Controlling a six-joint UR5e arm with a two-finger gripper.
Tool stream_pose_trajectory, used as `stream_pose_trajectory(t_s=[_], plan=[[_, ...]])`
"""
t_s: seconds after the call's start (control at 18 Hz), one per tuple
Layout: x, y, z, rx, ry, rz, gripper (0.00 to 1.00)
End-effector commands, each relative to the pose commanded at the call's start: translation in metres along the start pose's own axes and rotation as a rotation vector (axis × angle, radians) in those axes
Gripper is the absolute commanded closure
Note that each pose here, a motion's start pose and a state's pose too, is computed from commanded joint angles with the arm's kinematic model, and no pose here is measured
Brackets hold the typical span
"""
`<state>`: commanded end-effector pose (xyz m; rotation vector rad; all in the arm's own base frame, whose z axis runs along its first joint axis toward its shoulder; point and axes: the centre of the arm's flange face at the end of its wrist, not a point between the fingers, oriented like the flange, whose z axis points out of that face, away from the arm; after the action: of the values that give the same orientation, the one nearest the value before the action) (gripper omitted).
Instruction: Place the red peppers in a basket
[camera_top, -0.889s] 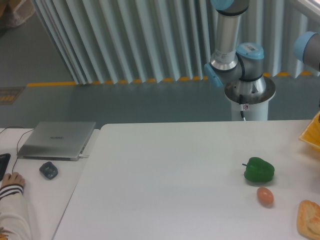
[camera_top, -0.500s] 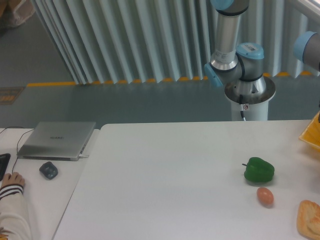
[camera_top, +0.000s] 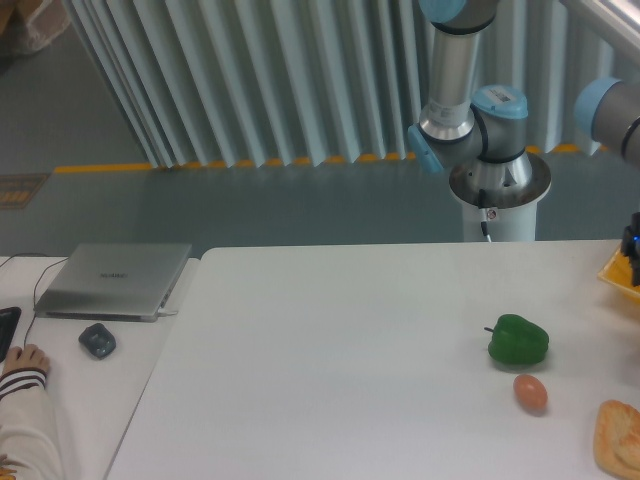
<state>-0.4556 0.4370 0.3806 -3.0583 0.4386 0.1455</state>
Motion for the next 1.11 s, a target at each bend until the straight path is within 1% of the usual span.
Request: stream_pose_trajectory(t_s=[0.06, 0.11, 0.17, 0.22, 0.28, 0.39, 0.44, 0.56, 0.67, 0.83, 1.11], plan=[[0.003, -0.003, 0.005, 0.031, 0.011, -0.049, 0.00], [0.005, -0.003, 0.009, 0.027, 0.018, -0.114, 0.00], [0.006, 0.001, 0.014, 0.023, 0.023, -0.157, 0.00], [0.003, 0.006, 0.014, 0.023, 0.015, -0.181, 0.00], [-0.002, 0.019, 0.016, 0.019, 0.016, -0.204, 0.00], [-0.008, 0.036, 0.019, 0.015, 0.017, -0.229, 0.00], [-0.011, 0.043, 0.021, -0.009, 0.011, -0.227, 0.00], [-0.015, 0.049, 0.038, -0.118, 0.007, -0.210, 0.00], [-0.013, 0.041, 0.049, -0.184, -0.009, -0.193, 0.00], [-0.008, 0.038, 0.070, -0.219, -0.020, -0.200, 0.00], [-0.006, 0.038, 0.080, -0.225, -0.013, -0.210, 0.00]])
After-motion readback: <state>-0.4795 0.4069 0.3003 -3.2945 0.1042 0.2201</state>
